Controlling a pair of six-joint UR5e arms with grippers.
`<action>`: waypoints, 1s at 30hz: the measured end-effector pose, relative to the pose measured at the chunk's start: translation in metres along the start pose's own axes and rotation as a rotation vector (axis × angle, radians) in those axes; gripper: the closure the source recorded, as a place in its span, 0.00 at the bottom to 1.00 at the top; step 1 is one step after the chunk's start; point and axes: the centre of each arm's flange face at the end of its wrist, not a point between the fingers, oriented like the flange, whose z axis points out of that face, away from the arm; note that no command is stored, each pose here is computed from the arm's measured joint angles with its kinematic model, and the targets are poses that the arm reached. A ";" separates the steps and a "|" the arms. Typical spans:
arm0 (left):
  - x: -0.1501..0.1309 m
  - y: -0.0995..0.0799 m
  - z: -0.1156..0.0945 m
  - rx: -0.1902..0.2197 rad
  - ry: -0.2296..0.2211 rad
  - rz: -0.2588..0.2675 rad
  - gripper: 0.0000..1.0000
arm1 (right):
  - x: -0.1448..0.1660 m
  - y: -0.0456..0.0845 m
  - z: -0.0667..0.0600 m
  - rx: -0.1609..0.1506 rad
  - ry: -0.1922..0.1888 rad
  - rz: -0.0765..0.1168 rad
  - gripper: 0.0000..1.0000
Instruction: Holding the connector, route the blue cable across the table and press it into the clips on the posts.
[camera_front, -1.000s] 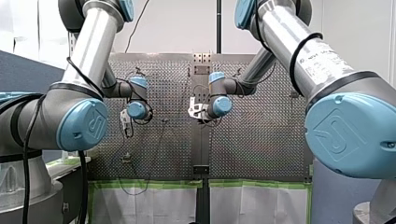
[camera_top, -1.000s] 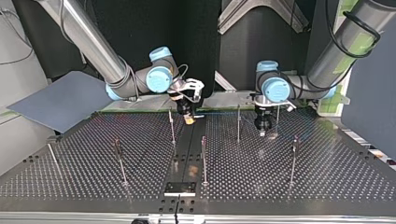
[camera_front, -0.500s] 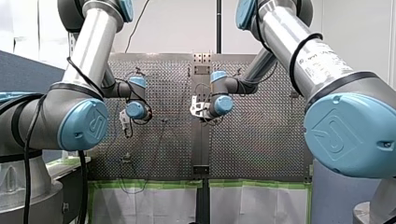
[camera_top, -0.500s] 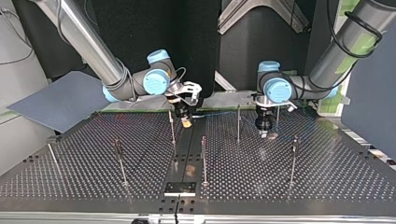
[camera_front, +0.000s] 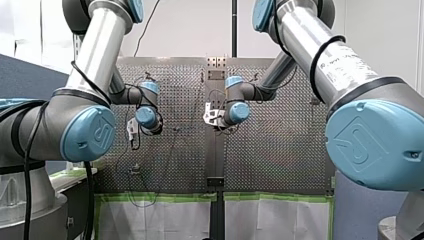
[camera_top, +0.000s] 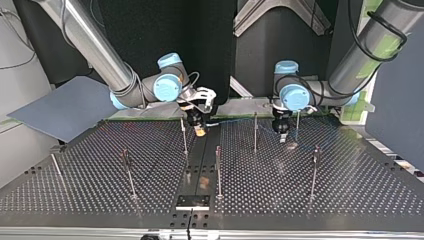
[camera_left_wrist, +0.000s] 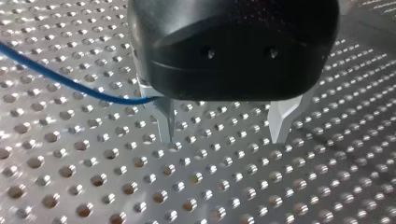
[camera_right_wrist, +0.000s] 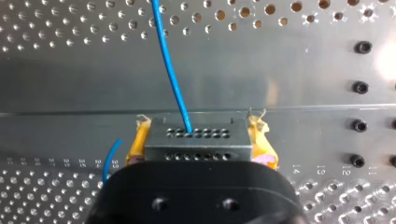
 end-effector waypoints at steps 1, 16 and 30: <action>0.001 -0.002 -0.004 -0.002 0.009 0.007 0.02 | 0.000 -0.001 0.000 0.001 0.000 0.000 1.00; 0.014 -0.026 -0.080 0.027 0.068 0.046 0.02 | -0.001 -0.006 -0.001 0.008 -0.002 -0.003 1.00; 0.024 -0.057 -0.120 0.106 0.073 0.056 0.02 | -0.002 -0.009 -0.002 0.013 -0.009 0.000 1.00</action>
